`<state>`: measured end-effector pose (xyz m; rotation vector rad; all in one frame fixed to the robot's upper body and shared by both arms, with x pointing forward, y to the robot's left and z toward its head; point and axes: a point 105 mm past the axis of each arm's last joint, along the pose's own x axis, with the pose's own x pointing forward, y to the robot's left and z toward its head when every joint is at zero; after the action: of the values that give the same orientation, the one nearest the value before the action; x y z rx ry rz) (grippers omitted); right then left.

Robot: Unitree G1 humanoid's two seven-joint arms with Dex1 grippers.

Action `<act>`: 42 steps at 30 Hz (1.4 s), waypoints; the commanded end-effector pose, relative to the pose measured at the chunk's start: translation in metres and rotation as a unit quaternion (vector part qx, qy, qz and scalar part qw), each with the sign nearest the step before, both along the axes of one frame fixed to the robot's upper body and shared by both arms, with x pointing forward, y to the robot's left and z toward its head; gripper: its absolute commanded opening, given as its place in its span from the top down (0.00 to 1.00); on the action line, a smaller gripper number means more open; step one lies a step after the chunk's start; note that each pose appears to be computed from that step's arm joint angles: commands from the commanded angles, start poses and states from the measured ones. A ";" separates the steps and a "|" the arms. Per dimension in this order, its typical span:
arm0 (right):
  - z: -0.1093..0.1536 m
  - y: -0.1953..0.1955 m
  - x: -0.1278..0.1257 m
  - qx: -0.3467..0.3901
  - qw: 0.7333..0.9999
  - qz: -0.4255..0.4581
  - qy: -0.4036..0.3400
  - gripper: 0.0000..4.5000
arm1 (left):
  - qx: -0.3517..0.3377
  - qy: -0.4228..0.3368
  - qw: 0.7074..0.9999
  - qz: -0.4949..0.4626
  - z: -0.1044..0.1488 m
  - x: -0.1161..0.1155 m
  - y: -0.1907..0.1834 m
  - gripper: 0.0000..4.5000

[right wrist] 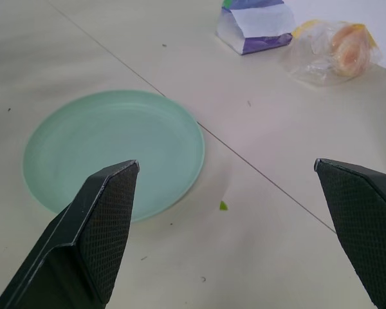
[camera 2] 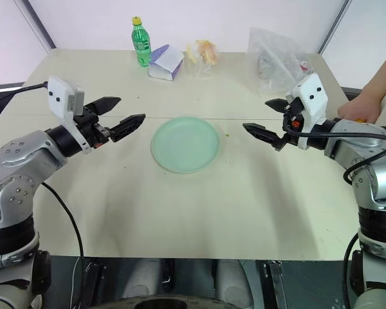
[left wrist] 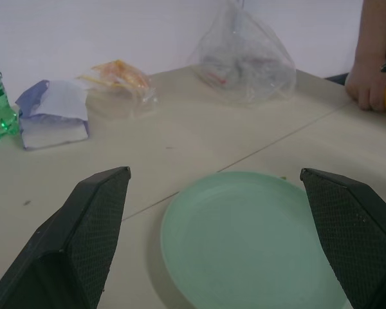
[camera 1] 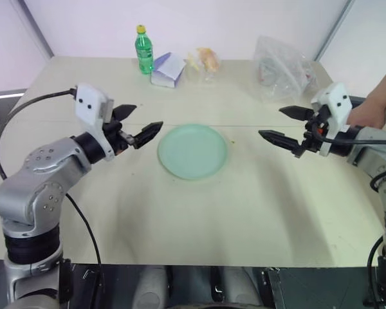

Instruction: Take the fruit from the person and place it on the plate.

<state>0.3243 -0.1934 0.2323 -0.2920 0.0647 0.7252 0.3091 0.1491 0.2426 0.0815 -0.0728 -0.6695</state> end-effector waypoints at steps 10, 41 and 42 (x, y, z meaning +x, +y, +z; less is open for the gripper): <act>0.016 0.001 -0.006 0.001 0.999 0.000 -0.035 0.00 | 0.002 -0.046 0.999 -0.008 0.019 -0.011 0.000 0.02; 0.015 -0.003 -0.011 -0.001 1.000 -0.001 -0.030 0.00 | 0.006 -0.053 0.998 -0.019 0.021 -0.010 -0.002 0.02; 0.014 -0.003 -0.011 -0.001 1.000 0.000 -0.029 0.00 | 0.007 -0.053 0.998 -0.018 0.021 -0.010 -0.002 0.02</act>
<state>0.3182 -0.1947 0.2307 -0.2918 0.0667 0.7193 0.3041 0.1470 0.2512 0.1082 -0.1187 -0.6985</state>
